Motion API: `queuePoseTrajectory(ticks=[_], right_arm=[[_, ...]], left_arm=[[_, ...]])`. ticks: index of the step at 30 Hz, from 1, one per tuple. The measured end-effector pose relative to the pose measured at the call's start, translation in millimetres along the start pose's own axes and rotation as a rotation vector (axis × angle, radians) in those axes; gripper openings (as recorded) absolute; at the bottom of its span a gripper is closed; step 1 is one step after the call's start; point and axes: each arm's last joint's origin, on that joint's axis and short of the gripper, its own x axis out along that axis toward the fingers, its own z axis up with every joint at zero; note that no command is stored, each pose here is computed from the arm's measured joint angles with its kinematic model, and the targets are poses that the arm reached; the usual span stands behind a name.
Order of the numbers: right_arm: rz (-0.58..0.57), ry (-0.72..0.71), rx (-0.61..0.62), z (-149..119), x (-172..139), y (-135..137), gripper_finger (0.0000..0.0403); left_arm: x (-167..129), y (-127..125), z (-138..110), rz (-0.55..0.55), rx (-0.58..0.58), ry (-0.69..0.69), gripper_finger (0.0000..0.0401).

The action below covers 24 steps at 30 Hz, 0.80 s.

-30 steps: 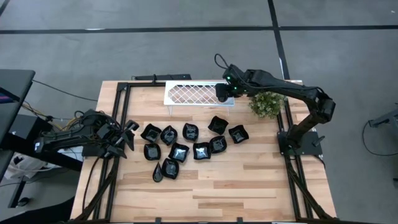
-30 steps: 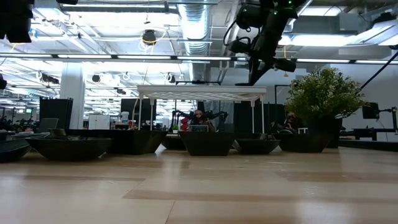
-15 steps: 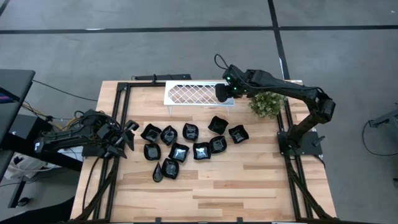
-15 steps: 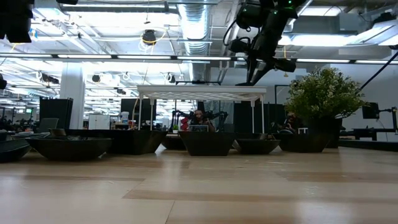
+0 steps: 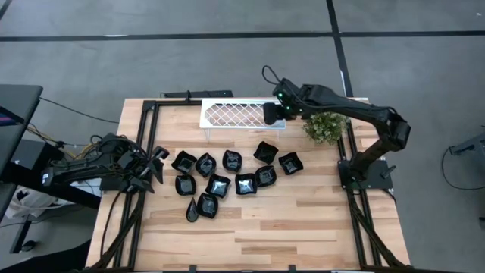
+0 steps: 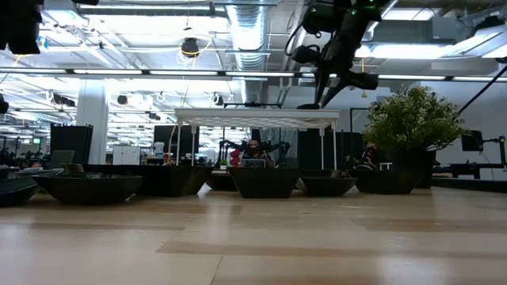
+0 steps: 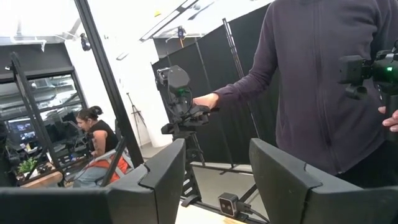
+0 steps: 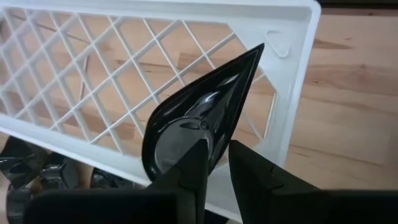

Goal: Pick & Place Mini shaped plates
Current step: Stack the drop-shaped plate on top of the drop-shaped plate on the shelf

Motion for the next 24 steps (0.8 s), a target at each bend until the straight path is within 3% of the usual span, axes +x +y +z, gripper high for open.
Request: queuePoseTrajectory(ticks=[12, 24], right_arm=[[0.03, -0.026, -0.011, -3, -25, -5, 0.006], [-0.01, 0.0, -0.105, -11, -6, 5, 0.006]], left_arm=[[0, 0, 0, 0.0, 0.004, -0.003, 0.0182], [0, 0, 1, 0.0, 0.009, -0.006, 0.0182]])
